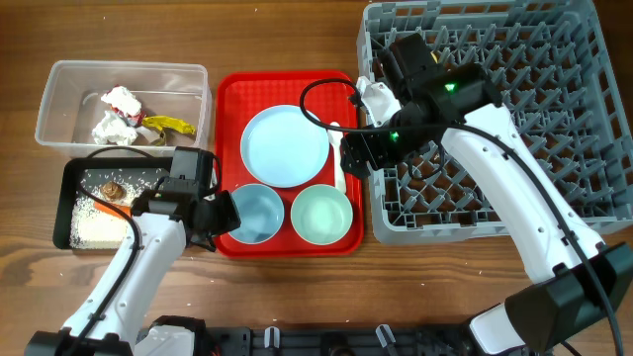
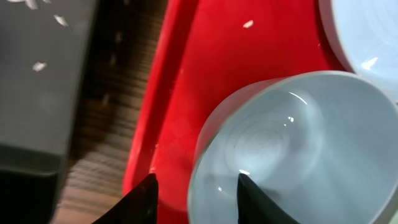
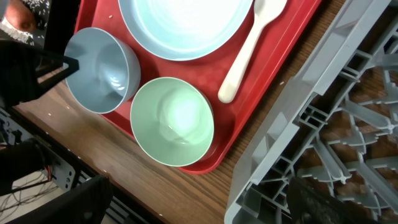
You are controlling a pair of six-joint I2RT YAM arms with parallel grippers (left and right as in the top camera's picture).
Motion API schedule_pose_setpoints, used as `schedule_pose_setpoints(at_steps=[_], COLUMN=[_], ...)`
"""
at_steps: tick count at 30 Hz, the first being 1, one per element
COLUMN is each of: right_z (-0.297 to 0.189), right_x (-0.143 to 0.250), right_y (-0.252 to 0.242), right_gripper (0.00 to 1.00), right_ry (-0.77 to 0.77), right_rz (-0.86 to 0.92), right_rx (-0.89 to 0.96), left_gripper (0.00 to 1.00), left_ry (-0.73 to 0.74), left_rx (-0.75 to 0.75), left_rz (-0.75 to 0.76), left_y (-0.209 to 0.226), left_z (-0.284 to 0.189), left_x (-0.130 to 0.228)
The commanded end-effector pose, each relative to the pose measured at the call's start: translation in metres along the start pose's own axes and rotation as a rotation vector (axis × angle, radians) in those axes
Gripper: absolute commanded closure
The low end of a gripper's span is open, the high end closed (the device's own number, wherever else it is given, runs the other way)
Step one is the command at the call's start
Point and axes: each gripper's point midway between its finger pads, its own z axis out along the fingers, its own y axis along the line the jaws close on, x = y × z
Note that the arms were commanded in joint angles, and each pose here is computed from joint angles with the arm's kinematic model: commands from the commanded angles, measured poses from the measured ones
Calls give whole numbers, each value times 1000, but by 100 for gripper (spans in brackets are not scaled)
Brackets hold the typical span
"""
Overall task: Sort waste into correct bins and load items into the dishwasher rack
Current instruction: 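Move the left gripper to the light-blue bowl and grasp its rim, then lift the blue bowl with the left gripper and pass it to the right gripper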
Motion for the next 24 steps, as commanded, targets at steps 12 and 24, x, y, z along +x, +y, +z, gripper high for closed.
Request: schedule_pose_setpoints(at_steps=[12, 24], right_z=[4, 9], right_x=[-7, -20], right_y=[5, 46], right_gripper=[7, 18], right_ry=[-18, -72], right_rz=[-1, -102], right_rx=[-33, -143], left_gripper=[96, 96], left_ry=[24, -173], left_rx=[37, 142], left_rz=[1, 137], left_y=[-3, -72], left_z=[3, -105], left_x=[12, -25])
